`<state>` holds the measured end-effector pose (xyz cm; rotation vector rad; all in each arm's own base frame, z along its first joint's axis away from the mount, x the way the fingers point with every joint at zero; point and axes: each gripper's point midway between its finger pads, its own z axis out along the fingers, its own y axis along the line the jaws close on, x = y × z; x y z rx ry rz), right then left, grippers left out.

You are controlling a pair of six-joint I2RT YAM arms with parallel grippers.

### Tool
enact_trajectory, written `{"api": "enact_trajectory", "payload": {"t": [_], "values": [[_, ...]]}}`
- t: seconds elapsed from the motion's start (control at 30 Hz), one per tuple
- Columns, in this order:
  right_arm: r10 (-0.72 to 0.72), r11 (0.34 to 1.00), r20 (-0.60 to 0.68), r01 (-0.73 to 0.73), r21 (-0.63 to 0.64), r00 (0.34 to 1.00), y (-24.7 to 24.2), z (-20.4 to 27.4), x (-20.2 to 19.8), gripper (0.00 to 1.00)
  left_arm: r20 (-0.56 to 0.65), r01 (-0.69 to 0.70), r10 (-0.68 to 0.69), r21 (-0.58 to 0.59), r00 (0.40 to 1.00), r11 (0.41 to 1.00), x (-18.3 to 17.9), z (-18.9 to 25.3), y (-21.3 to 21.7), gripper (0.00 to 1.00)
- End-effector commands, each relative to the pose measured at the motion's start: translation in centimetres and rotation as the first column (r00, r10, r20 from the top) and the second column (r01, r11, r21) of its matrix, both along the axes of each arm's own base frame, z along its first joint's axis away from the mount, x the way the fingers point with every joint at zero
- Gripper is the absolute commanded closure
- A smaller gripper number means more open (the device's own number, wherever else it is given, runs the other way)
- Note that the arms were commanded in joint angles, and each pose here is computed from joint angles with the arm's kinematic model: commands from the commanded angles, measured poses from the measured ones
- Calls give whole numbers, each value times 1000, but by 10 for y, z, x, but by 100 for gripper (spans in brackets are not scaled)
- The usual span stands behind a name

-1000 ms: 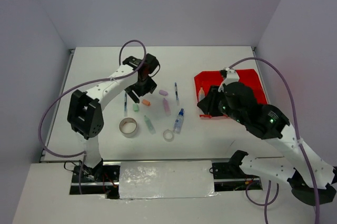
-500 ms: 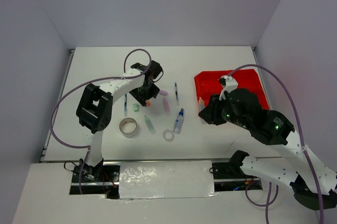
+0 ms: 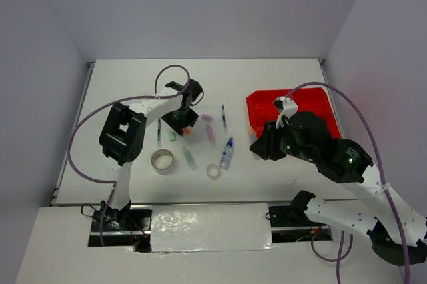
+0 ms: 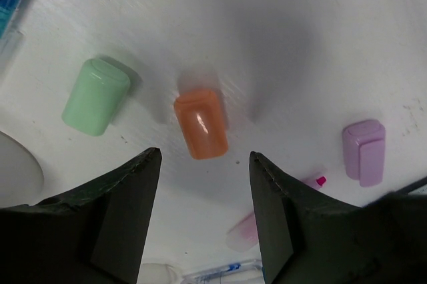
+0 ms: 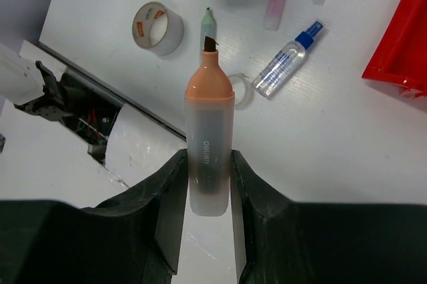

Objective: Sort the stationery into containers
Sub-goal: Close the pen cap on the pen.

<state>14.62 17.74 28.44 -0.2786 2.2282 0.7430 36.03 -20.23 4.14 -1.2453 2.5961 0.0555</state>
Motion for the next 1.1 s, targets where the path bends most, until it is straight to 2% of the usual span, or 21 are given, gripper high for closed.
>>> {"api": "enact_trajectory", "payload": {"t": [0.0, 0.4, 0.63, 0.83, 0.9, 0.93, 1.07], "values": [[22, 999, 32, -23, 27, 999, 5, 15, 1, 95, -16, -10, 10, 30, 1000, 1000, -4, -7, 11, 32], [54, 998, -8, -54, 18, 999, 16, 9, 2, 95, -20, 0, 1, 17, 1000, 1000, 2, -24, 20, 40], [66, 998, -31, -66, 13, 997, 22, 6, 4, 95, -10, 28, -28, 5, 1000, 1000, 15, -27, 20, 40], [66, 998, -32, -65, 17, 997, 27, 8, 8, 95, -9, 33, -33, 6, 999, 999, 11, -29, 23, 53], [69, 997, -34, -68, 21, 997, 29, 9, 8, 95, -2, 37, -37, -4, 999, 999, 11, -28, 21, 65], [70, 997, -35, -70, 20, 997, 29, 8, 8, 95, -4, 48, -48, -6, 999, 999, 11, -28, 21, 77], [79, 997, -35, -78, 26, 996, 33, 6, 10, 95, 28, 117, -116, -30, 993, 993, 20, -17, 10, 100]]}}
